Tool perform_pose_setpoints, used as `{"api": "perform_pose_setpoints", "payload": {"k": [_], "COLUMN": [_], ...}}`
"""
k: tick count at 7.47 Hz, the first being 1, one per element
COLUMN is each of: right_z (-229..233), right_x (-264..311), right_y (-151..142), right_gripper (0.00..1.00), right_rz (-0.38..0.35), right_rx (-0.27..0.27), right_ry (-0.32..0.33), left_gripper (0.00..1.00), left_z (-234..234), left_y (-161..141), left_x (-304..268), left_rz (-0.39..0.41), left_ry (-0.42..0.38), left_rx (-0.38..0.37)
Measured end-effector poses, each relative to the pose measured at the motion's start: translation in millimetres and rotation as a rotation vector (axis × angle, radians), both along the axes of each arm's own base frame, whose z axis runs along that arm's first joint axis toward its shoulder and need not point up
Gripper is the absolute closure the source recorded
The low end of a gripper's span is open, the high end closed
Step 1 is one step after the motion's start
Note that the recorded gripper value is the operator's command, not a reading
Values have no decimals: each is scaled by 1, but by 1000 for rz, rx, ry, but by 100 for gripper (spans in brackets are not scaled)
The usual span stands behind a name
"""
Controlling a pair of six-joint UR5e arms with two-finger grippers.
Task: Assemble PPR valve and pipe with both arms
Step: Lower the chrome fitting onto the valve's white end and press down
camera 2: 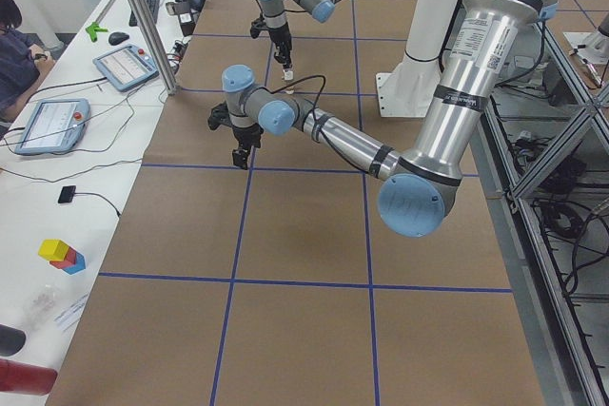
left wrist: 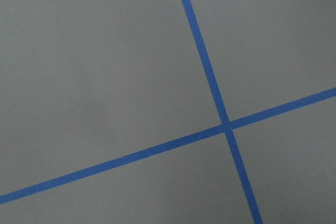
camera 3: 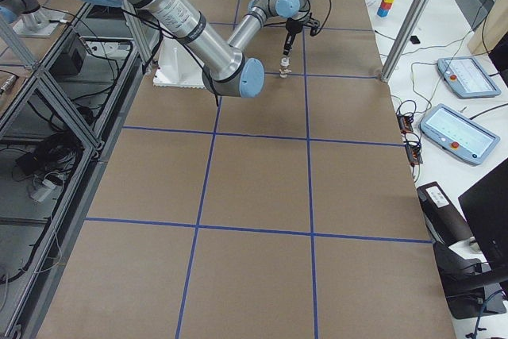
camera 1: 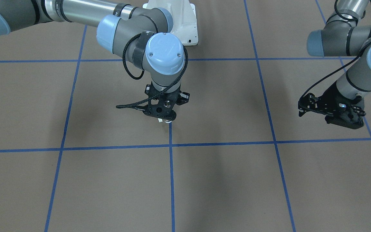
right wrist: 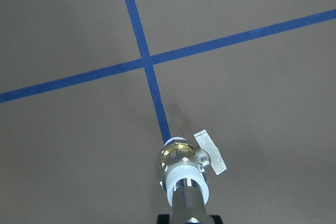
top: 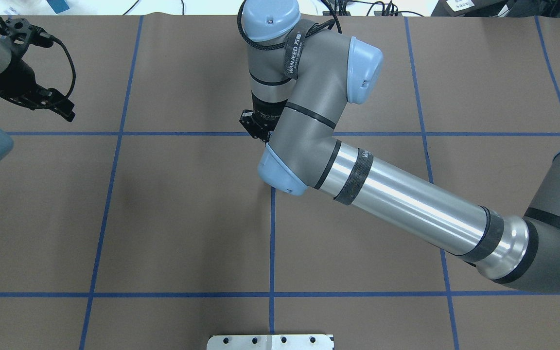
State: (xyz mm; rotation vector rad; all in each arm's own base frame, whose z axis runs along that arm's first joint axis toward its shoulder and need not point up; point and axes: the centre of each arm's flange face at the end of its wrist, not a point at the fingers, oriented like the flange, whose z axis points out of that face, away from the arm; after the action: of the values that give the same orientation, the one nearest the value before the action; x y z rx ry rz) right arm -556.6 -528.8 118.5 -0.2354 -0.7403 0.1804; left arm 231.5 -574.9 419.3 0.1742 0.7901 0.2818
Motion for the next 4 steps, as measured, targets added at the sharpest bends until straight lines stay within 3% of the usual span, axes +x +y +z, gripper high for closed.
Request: {"api": "perform_pose_setpoints", "payload": {"k": [4], "right_z": [7], "right_x": [-5], "right_y": [4], "right_gripper": [100], "right_rz": [-9], "right_rx": [5], "right_ry": [-7], "left_gripper": [0], "left_z": [-1], "left_y": [0], "left_x": [0], "left_rz": [0], "left_ry": [1], "left_rx": [1]}}
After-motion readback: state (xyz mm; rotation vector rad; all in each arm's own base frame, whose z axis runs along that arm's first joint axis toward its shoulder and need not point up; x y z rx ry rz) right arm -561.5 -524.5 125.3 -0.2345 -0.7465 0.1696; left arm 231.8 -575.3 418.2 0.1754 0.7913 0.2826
